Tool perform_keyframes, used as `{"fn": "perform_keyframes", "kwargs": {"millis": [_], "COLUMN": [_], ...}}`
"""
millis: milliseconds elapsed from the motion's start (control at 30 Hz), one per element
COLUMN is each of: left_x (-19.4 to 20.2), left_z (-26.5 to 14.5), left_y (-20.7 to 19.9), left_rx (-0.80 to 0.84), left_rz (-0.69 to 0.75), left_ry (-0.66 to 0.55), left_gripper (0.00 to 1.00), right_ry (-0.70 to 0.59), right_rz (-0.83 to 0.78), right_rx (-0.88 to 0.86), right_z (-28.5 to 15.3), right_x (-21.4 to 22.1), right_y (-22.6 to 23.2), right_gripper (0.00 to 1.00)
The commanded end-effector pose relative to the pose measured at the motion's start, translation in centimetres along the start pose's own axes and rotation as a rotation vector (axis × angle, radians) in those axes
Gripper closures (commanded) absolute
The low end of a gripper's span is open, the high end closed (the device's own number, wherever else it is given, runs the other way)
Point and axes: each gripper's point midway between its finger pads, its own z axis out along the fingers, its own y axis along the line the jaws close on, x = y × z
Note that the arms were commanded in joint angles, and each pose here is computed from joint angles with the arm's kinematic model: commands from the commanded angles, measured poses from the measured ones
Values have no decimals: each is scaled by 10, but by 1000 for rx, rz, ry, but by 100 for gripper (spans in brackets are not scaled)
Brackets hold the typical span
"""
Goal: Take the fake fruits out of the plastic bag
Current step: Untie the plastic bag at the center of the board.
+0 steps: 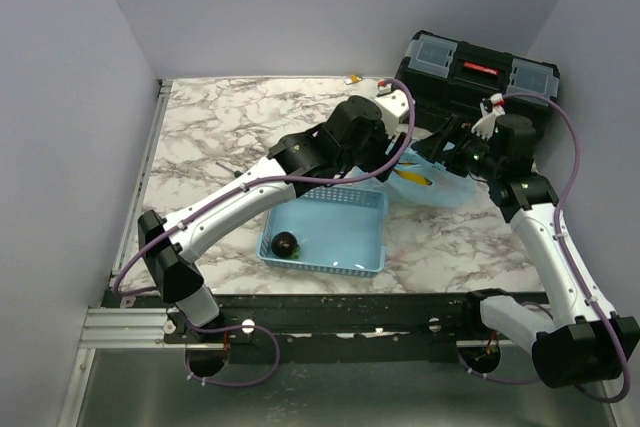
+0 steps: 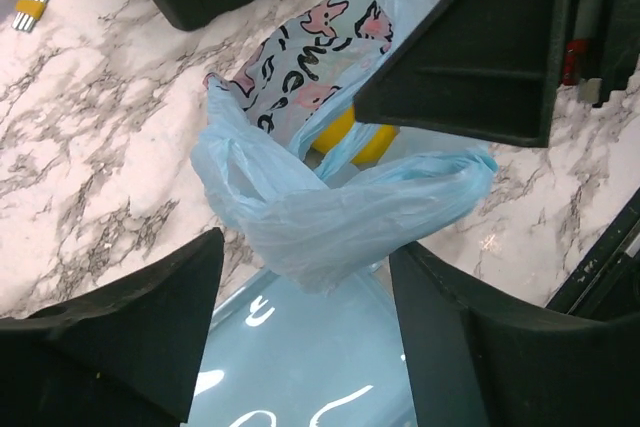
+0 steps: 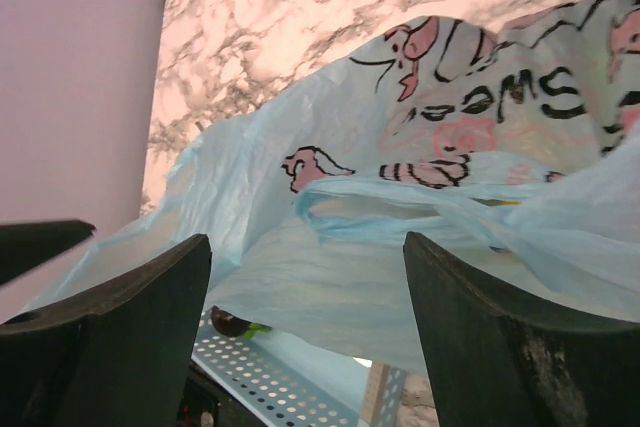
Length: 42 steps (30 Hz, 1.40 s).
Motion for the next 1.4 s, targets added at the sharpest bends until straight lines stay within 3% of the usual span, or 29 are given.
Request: {"fn": "perform_keyframes", "kwargs": {"millis": [0,67,167,200,333,367,833,933,1000,1033,1200,1367], "left_x": [-2,-1,6,8,14,14,25,24,23,22,7,-15], "left_z": [8,7,7,6,5,3,-7,-8,-7,-6,1,13], "left_y": [2,3,-2,-3,-8,-8,-23,-21,-17,-14,17,49], "left_rx": [-18,-22,4,8,34,37,127,117,92,72,-85,-107], "left_rz": [13,1,-20,-30,-62,-74,-149,-149,-156,-165,-240,-348], "left_ry": [-1,-12,-25,-25,-39,-49,-95,-98,-103,-105,-134,-149], "left_gripper": [53,69,77,83,91,100,100,100,100,100,100,100], "right_ry": [0,-43,-82,-99,-102,-93,-110,-149,-175,-184,-226,-271], "right_rz": [103,243,420,449,571,609,726,758,759,760,684,566], "right_rx": [18,90,225,265,359,382,513,536,515,508,498,430], "right_z": [14,15,12,12,16,18,60,61,62,63,63,60], "right_x": [-1,-5,1,3,16,21,31,32,28,26,2,-42], "right_y": [10,1,-4,-4,-15,-19,-49,-58,-58,-57,-49,-26], "right_gripper": [20,22,21,20,19,19,22,33,64,75,90,90]}}
